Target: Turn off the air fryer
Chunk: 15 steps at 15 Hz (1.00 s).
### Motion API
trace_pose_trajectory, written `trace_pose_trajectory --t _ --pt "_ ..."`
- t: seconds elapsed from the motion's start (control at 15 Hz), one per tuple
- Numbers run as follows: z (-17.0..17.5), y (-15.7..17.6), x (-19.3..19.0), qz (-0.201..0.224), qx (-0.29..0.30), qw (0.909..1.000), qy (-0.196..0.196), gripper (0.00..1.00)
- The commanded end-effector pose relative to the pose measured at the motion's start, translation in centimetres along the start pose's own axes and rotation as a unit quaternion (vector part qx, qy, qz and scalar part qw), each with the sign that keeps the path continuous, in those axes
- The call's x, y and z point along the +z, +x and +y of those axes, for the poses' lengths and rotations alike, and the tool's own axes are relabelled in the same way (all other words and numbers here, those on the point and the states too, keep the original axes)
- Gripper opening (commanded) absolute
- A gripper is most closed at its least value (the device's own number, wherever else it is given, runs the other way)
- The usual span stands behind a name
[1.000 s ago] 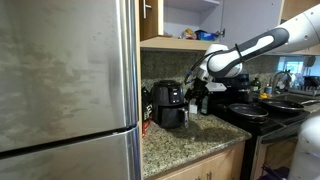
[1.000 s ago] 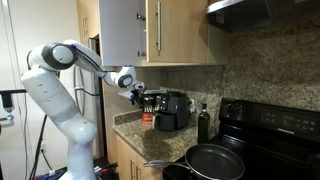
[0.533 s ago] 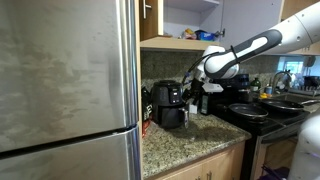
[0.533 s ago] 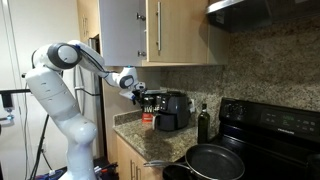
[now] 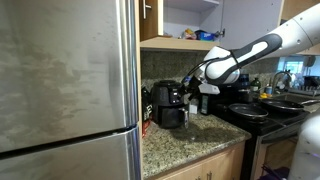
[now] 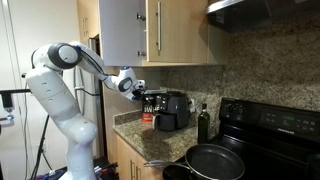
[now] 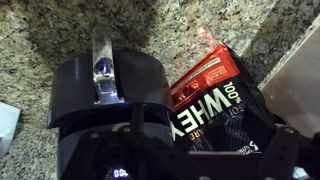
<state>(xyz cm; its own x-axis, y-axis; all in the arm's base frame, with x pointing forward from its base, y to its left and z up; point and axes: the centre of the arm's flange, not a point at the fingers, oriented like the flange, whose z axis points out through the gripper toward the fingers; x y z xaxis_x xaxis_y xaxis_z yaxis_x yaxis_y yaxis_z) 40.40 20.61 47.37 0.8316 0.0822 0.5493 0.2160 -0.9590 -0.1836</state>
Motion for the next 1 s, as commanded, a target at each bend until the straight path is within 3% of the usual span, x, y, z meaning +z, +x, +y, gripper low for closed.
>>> trace_pose_trajectory --t 0.0,0.27,0.53,0.6,0.93 --pt "-0.1 0.0 0.0 0.001 0.001 1.0000 0.000 1.00" --pt "1.2 2.5 4.4 -0.015 0.027 0.9995 0.008 1.00" --pt "1.6 5.6 7.3 -0.006 0.043 0.9991 0.005 1.00" --pt "1.7 3.0 5.4 -0.011 0.032 0.9994 0.000 1.00" --pt "2.1 3.9 7.2 -0.009 0.036 0.9993 -0.002 1.00"
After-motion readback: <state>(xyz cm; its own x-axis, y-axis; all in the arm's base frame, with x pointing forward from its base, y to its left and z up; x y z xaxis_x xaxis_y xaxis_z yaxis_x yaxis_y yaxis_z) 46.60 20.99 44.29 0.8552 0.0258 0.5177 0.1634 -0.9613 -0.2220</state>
